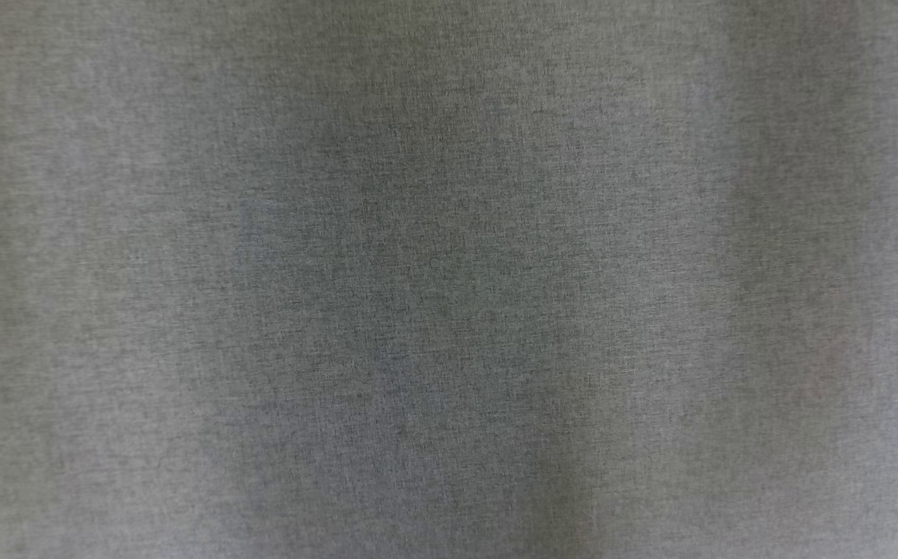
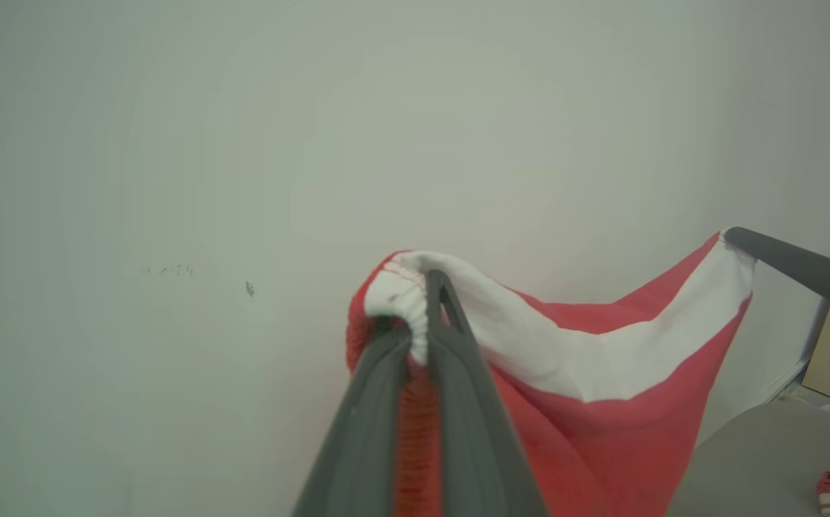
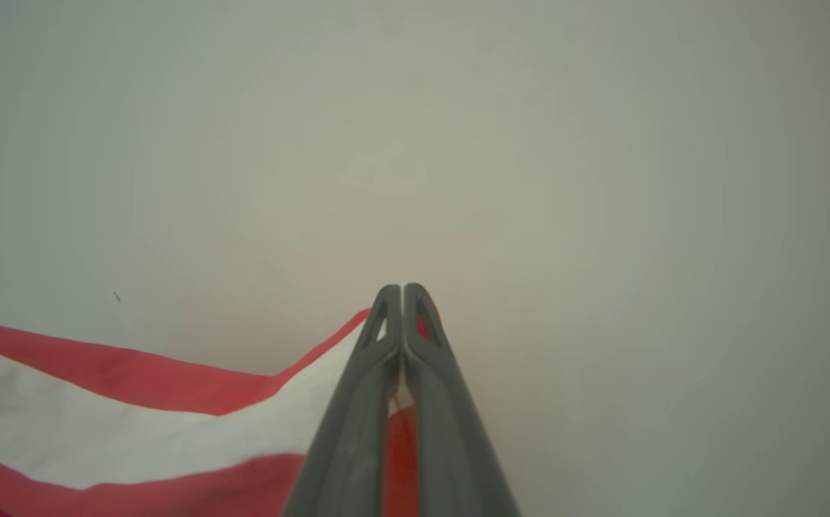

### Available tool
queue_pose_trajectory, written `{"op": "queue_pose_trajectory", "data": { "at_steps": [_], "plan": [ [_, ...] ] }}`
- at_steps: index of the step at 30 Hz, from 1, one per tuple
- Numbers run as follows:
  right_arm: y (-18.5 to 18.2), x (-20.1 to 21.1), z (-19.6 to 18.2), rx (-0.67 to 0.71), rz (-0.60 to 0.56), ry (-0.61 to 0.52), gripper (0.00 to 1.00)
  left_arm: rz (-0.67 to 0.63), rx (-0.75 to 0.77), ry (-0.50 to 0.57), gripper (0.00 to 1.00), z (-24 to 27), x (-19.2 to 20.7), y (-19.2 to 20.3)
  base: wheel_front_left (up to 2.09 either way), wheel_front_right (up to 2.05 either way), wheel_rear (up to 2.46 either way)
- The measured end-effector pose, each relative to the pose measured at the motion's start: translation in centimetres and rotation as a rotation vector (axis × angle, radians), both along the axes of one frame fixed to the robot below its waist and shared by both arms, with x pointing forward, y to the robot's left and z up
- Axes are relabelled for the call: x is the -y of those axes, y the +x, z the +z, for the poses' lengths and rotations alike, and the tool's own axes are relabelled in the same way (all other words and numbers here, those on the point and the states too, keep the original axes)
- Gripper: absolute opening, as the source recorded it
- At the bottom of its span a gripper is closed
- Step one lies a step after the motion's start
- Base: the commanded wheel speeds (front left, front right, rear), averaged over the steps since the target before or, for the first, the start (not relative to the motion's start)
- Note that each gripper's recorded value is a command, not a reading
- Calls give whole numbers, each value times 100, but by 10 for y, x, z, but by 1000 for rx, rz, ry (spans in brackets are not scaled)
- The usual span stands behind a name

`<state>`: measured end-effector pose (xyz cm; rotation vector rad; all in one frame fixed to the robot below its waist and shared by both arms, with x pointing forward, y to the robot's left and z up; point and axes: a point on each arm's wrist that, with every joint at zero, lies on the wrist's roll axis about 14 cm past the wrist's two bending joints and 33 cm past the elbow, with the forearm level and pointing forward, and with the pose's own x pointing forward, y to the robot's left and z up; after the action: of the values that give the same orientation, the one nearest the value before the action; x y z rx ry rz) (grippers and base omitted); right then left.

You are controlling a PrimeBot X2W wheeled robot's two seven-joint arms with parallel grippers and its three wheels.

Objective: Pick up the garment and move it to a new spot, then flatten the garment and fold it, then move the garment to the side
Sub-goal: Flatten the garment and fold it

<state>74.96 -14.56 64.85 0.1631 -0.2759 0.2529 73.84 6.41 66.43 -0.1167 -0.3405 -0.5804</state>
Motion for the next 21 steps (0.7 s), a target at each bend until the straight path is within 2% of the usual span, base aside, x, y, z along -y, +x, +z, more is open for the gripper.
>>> {"op": "queue_pose_trajectory", "data": {
  "at_steps": [5, 11, 16, 21],
  "plan": [
    [-13, -4, -32, -63, 16, -22, 0, -34, -58, -12, 0, -30, 3, -17, 0, 0, 0],
    [-45, -6, -63, -120, 48, 5, 0, -23, -149, -25, 0, -66, -15, -47, 0, 0, 0],
    [-92, -7, -103, -189, 79, 33, 0, 25, -183, -69, 0, -87, -31, -90, 0, 0, 0],
    [-142, -12, -136, -263, 111, 52, 0, 10, -231, -85, 0, -111, -22, -142, 0, 0, 0]
  ]
}}
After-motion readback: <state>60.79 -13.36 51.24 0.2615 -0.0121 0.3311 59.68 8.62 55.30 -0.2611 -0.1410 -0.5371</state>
